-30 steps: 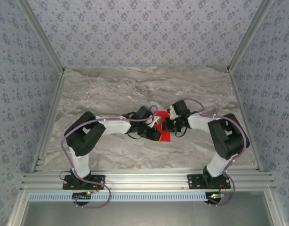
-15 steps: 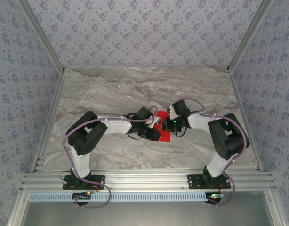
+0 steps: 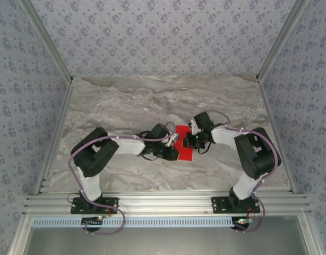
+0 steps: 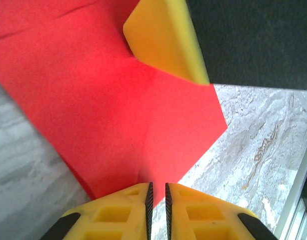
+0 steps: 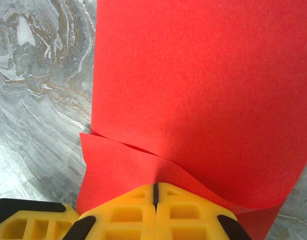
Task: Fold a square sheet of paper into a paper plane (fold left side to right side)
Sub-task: Fold the triangle a second time at the center of the table, then turn over the paper at the center of the table.
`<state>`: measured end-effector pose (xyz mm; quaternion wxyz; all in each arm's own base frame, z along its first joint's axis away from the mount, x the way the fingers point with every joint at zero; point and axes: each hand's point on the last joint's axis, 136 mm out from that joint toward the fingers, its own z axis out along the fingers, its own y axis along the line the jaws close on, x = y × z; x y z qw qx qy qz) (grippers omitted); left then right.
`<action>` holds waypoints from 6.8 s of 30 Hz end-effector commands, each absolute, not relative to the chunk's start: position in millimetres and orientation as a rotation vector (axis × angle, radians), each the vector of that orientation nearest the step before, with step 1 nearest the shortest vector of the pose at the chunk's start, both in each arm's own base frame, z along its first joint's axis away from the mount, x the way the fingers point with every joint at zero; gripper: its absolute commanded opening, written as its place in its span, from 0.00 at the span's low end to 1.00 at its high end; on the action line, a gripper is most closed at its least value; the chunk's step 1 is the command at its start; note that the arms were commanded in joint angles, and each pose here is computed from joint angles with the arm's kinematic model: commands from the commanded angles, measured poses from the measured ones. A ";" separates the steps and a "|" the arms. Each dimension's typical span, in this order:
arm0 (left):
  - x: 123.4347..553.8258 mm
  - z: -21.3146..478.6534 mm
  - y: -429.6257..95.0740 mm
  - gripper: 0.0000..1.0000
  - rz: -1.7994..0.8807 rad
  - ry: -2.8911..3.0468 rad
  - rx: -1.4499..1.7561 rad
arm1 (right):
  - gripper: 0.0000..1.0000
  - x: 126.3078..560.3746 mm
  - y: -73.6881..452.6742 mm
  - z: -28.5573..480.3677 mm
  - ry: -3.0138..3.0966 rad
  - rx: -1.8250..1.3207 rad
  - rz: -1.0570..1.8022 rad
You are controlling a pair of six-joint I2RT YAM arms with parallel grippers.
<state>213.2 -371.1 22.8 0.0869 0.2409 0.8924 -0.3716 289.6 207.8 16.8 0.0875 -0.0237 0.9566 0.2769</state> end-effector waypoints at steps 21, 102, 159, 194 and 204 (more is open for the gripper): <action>224.9 56.3 -379.8 0.18 -1.192 2.634 0.684 | 0.03 269.8 184.7 -11.0 3.004 -0.041 0.641; 203.2 -34.3 -343.7 0.07 -0.902 2.889 0.640 | 0.01 289.4 136.9 0.5 2.977 -0.009 0.643; 200.1 -5.7 -357.7 0.10 -1.097 2.818 0.665 | 0.01 292.1 139.7 -4.5 3.025 0.005 0.754; 277.4 48.9 -400.5 0.40 -1.267 2.591 0.683 | 0.48 261.8 138.7 85.5 2.587 0.032 1.184; 276.0 58.0 -384.1 0.08 -1.217 2.557 0.661 | 0.60 263.1 163.2 86.4 2.557 0.002 1.309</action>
